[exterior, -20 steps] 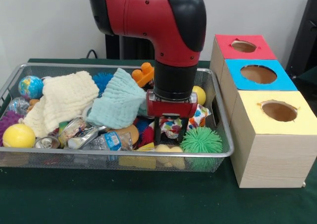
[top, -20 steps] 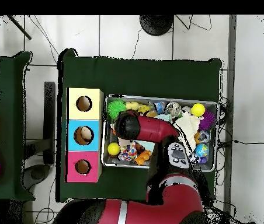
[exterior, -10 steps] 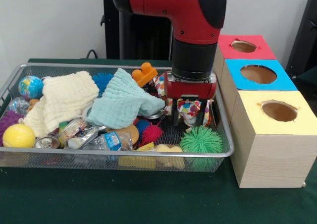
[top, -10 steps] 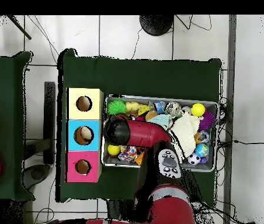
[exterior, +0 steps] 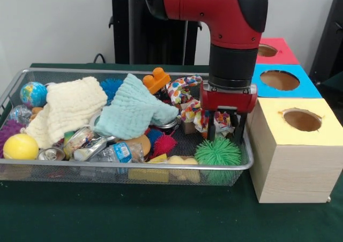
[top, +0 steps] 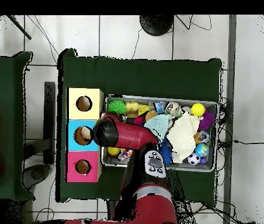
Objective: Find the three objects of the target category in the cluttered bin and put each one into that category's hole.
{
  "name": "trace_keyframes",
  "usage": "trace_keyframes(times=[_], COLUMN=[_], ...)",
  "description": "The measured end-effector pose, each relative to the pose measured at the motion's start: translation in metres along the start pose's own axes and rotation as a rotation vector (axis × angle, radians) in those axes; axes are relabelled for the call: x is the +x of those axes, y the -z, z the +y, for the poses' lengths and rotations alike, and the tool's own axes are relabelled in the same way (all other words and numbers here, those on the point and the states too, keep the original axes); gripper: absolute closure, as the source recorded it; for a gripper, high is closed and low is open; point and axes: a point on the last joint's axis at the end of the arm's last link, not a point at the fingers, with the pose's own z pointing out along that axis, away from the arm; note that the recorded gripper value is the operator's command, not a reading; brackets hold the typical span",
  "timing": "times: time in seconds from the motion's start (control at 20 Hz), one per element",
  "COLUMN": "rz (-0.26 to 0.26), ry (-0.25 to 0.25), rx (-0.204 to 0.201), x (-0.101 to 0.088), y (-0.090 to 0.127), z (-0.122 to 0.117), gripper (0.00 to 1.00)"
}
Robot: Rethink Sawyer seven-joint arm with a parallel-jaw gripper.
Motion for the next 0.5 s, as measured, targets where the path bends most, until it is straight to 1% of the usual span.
trace_keyframes(times=[0.15, 0.25, 0.3, 0.35, 0.4, 0.45, 0.5], rz=[-0.020, -0.015, -0.010, -0.001, 0.018, 0.022, 0.027], ry=[-0.090, -0.141, -0.176, -0.222, -0.333, -0.354, -0.396], rx=[0.002, 0.003, 0.004, 0.005, 0.012, 0.014, 0.018], x=[0.000, 0.001, 0.002, 0.002, 0.004, 0.005, 0.007], y=[-0.011, -0.015, -0.017, -0.020, -0.022, -0.023, -0.022], z=[-0.001, -0.001, -0.002, -0.002, -0.002, -0.001, -0.001], gripper=[0.00, 0.00, 0.00, 0.00, 0.00, 0.00, 0.00])
